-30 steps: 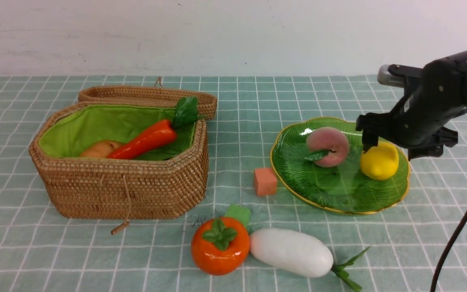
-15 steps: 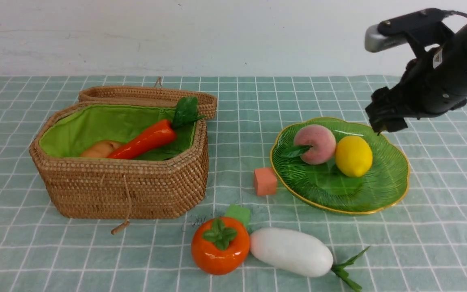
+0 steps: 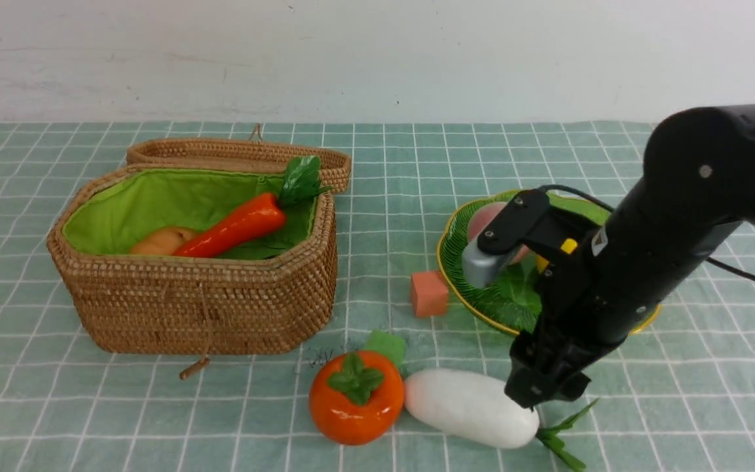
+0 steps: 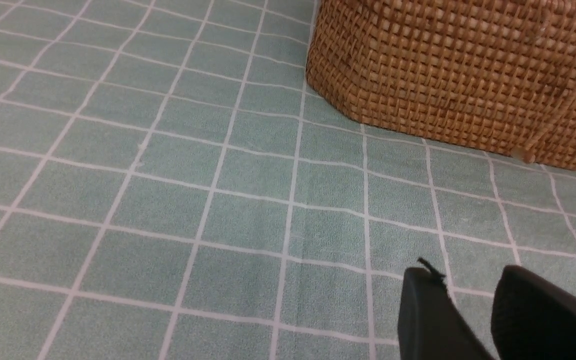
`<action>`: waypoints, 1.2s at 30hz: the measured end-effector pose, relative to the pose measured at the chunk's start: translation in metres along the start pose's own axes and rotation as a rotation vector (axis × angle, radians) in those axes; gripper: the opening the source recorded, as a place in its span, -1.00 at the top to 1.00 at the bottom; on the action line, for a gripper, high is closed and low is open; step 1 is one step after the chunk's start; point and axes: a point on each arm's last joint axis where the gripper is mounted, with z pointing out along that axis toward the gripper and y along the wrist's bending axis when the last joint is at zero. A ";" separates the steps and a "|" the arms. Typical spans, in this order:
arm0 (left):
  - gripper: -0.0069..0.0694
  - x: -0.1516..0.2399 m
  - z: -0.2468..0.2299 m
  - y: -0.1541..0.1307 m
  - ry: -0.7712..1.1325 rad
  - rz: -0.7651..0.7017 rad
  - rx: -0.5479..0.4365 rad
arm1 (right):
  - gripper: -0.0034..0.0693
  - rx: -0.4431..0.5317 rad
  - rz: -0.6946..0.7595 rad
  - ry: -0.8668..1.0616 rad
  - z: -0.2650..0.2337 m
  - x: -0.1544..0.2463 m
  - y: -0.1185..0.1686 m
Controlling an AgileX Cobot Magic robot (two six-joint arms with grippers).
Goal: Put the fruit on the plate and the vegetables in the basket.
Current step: Take a daikon with your right arm and place it on the basket on the left.
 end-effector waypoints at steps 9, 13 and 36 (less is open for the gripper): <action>0.29 0.000 0.000 0.000 0.000 0.000 0.000 | -0.64 -0.051 -0.033 -0.003 0.038 -0.016 -0.012; 0.28 0.000 0.000 0.000 0.000 0.000 0.000 | -0.64 -0.018 -0.034 -0.001 0.059 -0.019 -0.021; 0.23 0.000 0.000 0.000 0.000 0.000 0.000 | -0.43 -0.130 0.009 0.007 0.031 -0.058 -0.023</action>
